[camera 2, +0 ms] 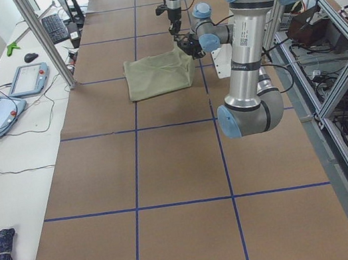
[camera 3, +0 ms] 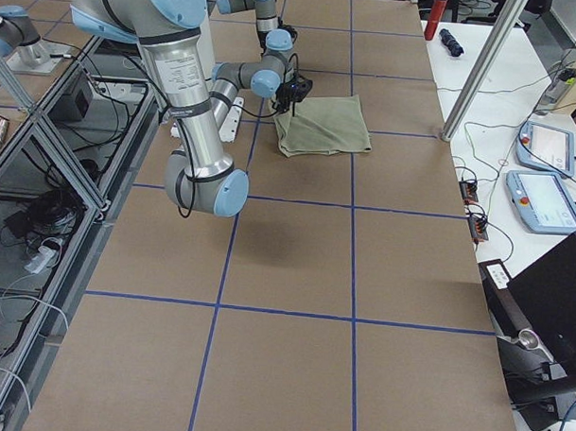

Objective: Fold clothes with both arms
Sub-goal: 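Lift the near edge with both grippers and fold it away from the robot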

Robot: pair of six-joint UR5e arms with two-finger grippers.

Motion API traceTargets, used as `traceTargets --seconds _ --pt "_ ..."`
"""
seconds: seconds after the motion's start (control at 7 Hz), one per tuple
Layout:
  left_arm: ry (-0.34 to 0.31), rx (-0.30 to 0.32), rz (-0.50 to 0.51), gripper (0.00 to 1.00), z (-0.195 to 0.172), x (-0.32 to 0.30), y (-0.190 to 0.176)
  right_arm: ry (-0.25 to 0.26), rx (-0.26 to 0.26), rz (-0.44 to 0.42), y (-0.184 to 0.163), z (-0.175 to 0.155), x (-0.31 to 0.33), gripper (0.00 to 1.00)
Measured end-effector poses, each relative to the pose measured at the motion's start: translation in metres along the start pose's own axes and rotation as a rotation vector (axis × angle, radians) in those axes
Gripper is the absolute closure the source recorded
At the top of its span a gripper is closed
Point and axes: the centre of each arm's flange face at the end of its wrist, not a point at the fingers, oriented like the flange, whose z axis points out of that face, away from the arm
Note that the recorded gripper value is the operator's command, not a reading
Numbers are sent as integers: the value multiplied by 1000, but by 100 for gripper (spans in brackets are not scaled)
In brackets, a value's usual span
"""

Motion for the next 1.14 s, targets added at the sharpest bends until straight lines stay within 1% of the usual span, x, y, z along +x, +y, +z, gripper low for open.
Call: traceTargets --seconds 0.14,0.43,0.57,0.86,1.14 --pt "20 46 -6 100 2 19 -25 -15 39 7 -27 6 -29 100" --pt "49 126 9 100 20 54 -72 -85 91 21 -78 29 -78 100" --pt "60 165 14 100 30 66 -101 -100 119 31 -105 37 -94 100" --pt "68 214 21 100 53 79 -153 -83 156 49 -141 48 -107 100" --pt "74 242 21 100 68 89 -183 -64 174 66 -160 53 -108 100"
